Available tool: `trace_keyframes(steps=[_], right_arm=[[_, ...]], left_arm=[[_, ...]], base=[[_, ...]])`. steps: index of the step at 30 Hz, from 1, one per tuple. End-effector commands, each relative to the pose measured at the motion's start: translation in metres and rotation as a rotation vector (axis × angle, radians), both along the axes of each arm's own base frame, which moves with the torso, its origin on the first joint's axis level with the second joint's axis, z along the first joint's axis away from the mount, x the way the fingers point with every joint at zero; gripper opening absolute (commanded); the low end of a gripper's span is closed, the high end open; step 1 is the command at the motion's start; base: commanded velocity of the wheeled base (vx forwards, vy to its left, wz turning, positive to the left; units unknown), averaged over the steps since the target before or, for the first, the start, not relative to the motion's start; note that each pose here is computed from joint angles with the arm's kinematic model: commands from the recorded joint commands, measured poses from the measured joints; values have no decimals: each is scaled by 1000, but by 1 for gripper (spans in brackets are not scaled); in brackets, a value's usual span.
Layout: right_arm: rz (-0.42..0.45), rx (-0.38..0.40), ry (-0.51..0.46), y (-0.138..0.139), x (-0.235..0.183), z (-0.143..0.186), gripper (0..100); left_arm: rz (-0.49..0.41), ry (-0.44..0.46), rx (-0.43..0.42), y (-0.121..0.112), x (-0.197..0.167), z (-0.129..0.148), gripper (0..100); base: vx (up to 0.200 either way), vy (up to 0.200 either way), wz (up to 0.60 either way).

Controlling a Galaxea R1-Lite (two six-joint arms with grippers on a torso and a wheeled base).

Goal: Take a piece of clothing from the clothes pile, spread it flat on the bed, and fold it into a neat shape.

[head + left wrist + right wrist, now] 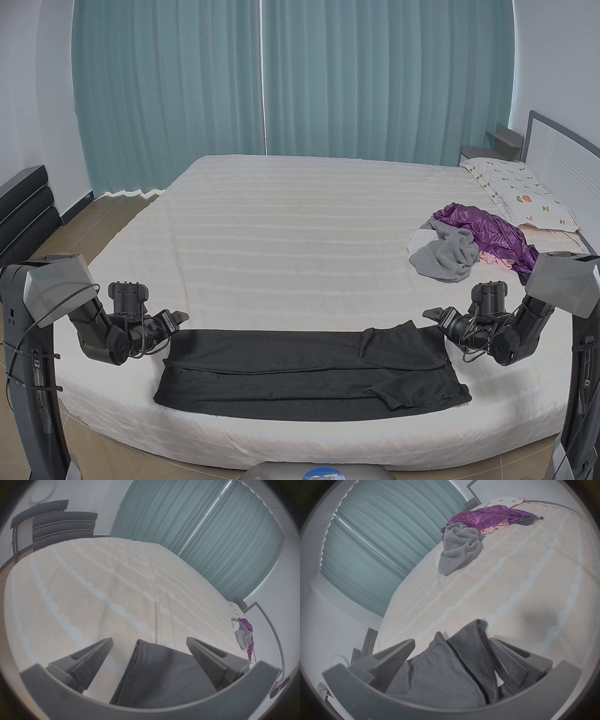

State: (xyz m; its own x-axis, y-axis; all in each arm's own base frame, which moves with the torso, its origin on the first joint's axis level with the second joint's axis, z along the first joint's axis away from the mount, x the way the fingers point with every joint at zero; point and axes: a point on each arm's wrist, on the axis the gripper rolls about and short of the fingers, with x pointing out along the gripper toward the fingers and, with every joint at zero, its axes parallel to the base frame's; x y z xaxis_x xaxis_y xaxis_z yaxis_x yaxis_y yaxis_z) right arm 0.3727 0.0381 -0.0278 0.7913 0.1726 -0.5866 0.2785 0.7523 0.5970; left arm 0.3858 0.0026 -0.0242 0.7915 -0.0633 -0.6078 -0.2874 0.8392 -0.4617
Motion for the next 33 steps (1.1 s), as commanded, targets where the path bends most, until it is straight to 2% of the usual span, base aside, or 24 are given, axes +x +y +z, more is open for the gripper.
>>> trace_keyframes(steps=[1, 4, 5, 11, 19, 33], right_arm=[[-16, 10, 16, -3, 4, -23, 100], [-16, 10, 10, -3, 5, -24, 100], [-16, 11, 9, -3, 5, -24, 100], [-24, 13, 6, -6, 6, -24, 100], [-52, 19, -13, -15, 13, -22, 100], [-60, 21, -5, -14, 22, -29, 100]], left_arm=[[-13, 21, 3, -4, 10, -16, 100], [-25, 19, 6, -9, 12, -19, 100], [-27, 21, 7, -9, 12, -19, 0], [-17, 13, 12, -11, 12, -19, 0], [66, -11, 56, -2, 16, -16, 0], [70, -7, 49, -3, 17, -23, 0]], base=[[0, 0, 0], [0, 0, 0], [0, 0, 0], [0, 0, 0], [0, 0, 0], [0, 0, 0]])
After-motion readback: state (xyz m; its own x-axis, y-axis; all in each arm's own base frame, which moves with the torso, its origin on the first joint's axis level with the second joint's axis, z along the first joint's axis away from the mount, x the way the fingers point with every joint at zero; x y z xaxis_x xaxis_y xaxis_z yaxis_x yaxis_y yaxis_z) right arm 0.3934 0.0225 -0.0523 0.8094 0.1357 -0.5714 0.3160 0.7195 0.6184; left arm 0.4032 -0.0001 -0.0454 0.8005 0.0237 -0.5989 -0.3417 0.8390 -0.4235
